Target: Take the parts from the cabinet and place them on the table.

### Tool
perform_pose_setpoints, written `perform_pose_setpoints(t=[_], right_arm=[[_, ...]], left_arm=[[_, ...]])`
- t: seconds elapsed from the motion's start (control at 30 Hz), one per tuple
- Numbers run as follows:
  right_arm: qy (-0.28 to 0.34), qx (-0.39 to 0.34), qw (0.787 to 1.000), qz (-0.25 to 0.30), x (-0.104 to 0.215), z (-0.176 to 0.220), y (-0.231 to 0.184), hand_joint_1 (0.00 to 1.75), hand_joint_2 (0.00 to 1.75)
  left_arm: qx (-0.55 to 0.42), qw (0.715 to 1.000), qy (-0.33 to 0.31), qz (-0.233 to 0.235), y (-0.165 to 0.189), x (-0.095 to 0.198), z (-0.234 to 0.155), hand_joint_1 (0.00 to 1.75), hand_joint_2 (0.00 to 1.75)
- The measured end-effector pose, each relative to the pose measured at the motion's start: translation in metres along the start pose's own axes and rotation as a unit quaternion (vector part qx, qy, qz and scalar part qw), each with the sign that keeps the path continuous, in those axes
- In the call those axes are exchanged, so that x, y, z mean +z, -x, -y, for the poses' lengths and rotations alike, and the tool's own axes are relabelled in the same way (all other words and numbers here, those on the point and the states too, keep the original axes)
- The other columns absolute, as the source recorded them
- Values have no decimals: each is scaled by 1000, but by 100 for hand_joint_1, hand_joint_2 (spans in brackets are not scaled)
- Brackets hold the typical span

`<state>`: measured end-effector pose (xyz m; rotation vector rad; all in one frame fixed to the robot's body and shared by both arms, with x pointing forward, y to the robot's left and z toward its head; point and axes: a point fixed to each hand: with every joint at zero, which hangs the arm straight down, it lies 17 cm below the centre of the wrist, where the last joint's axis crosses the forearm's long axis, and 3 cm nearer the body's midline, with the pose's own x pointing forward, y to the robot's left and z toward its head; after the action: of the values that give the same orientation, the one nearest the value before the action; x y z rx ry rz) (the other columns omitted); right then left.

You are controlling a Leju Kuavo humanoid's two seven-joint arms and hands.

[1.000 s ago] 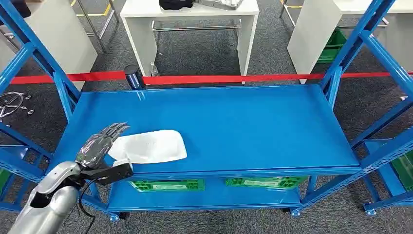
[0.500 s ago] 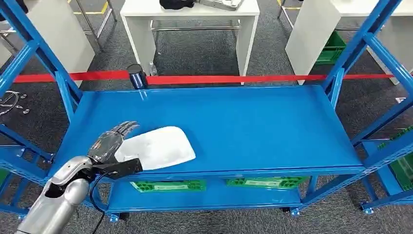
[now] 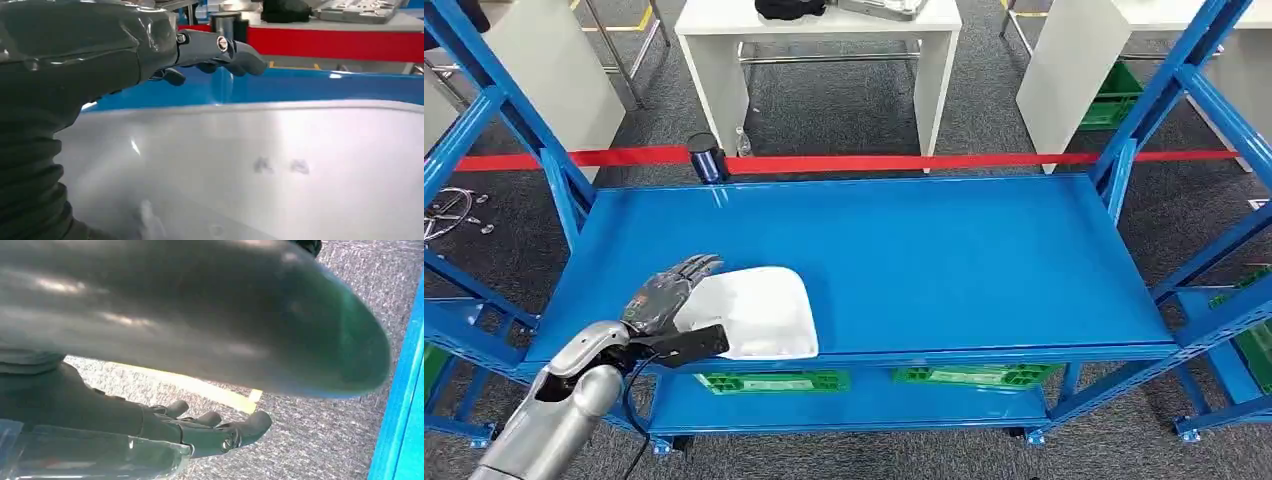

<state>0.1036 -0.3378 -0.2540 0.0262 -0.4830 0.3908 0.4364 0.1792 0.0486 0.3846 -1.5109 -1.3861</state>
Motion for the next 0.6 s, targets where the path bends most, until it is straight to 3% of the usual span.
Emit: perform_pose_setpoints(t=[0.17,0.4,0.6], right_arm=[[10,-4,1000,-1,0,0,4,0,0],[-7,-14,1000,-6,5,-22,9,0,0],[-5,-11,1000,-3,7,-24,5,0,0]], left_arm=[[-13,999,-40,3,-6,-6,-22,0,175],[-80,963,-253,56,-66,12,-162,0,175],[-98,928,-343,107,-119,49,-220,0,175]])
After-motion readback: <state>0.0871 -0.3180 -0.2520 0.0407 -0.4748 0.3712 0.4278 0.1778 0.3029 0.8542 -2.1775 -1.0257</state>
